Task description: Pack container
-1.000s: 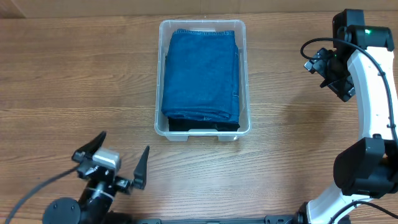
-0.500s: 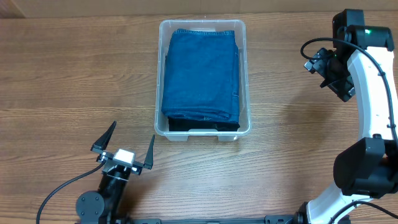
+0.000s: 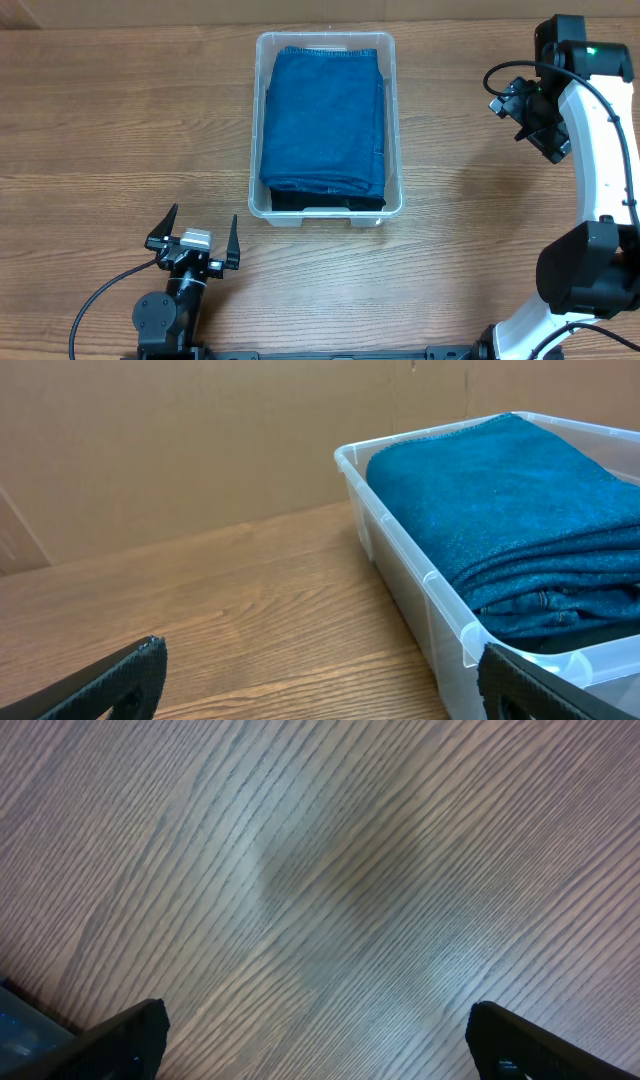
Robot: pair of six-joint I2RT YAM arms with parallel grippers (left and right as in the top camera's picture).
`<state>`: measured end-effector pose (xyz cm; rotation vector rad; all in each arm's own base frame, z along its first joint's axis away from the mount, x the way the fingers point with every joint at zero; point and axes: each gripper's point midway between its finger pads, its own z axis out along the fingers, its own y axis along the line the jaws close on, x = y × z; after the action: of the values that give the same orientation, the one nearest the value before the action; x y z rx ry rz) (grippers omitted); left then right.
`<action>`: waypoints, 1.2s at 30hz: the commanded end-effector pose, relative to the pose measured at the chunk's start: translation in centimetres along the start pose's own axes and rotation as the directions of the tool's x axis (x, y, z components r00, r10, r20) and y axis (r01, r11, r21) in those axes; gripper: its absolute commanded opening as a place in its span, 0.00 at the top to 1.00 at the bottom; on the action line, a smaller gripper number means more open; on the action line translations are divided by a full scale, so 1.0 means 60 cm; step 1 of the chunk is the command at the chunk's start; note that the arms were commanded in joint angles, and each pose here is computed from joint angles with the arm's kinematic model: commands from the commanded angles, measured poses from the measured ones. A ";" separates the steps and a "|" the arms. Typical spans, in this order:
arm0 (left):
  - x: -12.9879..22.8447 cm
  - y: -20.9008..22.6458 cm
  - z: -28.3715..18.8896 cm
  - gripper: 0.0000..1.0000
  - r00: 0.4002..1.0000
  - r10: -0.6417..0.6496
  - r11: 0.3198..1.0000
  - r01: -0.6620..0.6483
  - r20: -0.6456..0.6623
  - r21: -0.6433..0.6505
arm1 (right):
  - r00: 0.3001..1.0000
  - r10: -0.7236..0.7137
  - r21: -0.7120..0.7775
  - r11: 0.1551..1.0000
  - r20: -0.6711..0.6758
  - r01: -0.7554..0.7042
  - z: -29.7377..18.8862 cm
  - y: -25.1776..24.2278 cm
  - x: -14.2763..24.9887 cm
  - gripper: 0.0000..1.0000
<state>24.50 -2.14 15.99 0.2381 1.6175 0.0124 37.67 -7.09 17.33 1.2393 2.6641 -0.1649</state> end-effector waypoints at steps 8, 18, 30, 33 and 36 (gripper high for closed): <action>0.002 0.007 -0.001 0.00 1.000 0.014 1.000 -0.014 -0.001 -0.023 | 1.000 0.011 -0.007 1.000 0.026 -0.011 -0.012 -0.004 -0.006 0.00; 0.002 0.007 -0.001 0.00 1.000 0.014 1.000 -0.014 -0.002 -0.023 | 0.949 0.119 -0.277 0.960 0.292 -0.035 -0.244 -0.070 0.008 0.00; 0.002 0.007 -0.001 0.00 1.000 0.014 1.000 -0.014 -0.001 -0.023 | 0.804 0.280 -0.433 0.901 0.525 -0.031 -0.339 -0.237 0.122 0.00; 0.002 0.007 -0.001 0.00 1.000 0.014 1.000 -0.014 -0.001 -0.023 | 0.783 0.240 -0.509 0.854 0.573 0.111 -0.276 -0.205 0.146 0.00; 0.002 0.007 -0.001 0.00 1.000 0.014 1.000 -0.014 -0.001 -0.023 | 0.696 0.118 -0.544 0.719 0.709 0.432 -0.228 -0.149 0.191 0.00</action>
<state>24.52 -2.01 15.98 0.2323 1.6188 0.0186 21.79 -4.66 30.27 0.7802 1.8300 0.1948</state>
